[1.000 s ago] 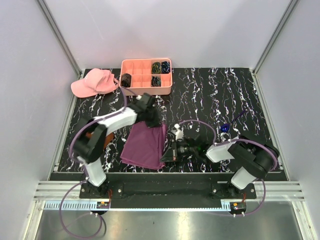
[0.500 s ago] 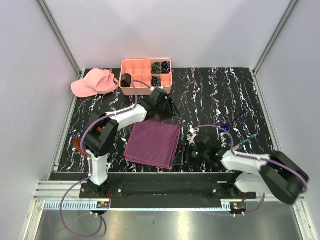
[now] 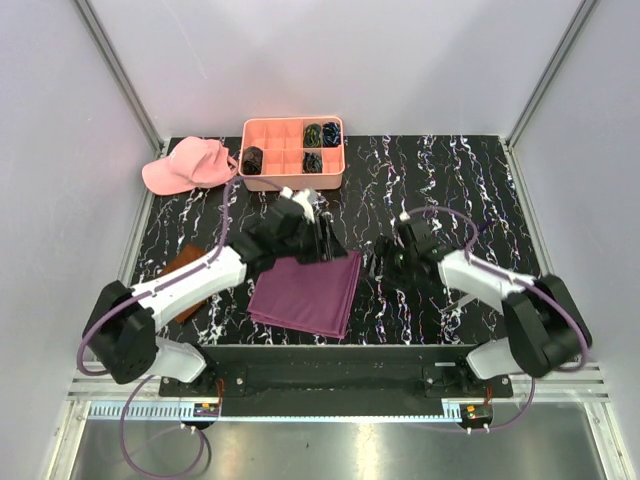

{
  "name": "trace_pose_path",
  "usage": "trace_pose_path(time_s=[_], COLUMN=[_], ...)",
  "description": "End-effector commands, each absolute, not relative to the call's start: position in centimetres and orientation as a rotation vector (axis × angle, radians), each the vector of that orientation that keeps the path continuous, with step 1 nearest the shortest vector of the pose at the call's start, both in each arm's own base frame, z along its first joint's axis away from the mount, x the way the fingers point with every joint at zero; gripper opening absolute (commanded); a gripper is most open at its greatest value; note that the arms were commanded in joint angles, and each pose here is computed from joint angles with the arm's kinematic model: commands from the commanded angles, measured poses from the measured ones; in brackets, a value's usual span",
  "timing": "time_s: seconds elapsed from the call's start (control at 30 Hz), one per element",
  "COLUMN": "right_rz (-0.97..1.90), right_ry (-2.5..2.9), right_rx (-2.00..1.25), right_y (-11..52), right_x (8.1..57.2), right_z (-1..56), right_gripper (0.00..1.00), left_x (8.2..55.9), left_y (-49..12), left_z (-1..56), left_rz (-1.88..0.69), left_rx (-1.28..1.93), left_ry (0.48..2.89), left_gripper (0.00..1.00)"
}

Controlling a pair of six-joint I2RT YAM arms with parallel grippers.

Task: Fold the napkin into a case and place the utensils inside
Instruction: Turn over the upper triangle folded napkin at the center of the board, then smooth out the lower triangle-folded napkin at the center of the board.

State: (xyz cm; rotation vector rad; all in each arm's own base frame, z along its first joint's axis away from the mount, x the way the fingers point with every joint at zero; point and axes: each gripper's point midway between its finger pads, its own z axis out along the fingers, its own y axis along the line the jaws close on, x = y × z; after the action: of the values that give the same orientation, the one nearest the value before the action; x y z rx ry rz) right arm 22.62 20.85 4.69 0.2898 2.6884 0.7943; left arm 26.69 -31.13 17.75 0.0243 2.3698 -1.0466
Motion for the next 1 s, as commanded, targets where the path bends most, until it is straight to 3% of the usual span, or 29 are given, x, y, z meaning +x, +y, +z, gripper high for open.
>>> trace_pose_path(time_s=[0.0,0.13,0.23,0.43,0.57,0.97], right_rz=[0.835,0.869,0.878,0.892,0.873,0.892], right_ry=[2.617,2.637,2.673,2.701,2.703,2.725], right_rx=[0.15,0.157,0.159,0.179,0.175,0.166], right_y=[22.3,23.7,24.3,24.5,24.4,24.6], right_x=[28.1,30.8,31.5,31.5,31.6,31.4], right_z=[6.9,6.0,4.7,2.9,2.5,1.3], right_gripper=[0.71,0.63,0.56,0.54,0.51,0.38], left_x=[21.6,18.7,18.0,16.5,15.1,14.3], left_y=[-31.0,-31.5,-31.4,-32.0,-32.9,-33.3], left_z=[12.8,9.6,8.4,6.0,4.6,3.4], left_rz=[-0.877,-0.725,-0.64,-0.584,-0.585,-0.593], left_rx=[0.148,0.245,0.266,0.302,0.336,0.326], left_ry=[2.496,2.579,2.594,2.659,2.716,2.747], left_gripper=[0.62,0.54,0.54,0.55,0.5,0.26])
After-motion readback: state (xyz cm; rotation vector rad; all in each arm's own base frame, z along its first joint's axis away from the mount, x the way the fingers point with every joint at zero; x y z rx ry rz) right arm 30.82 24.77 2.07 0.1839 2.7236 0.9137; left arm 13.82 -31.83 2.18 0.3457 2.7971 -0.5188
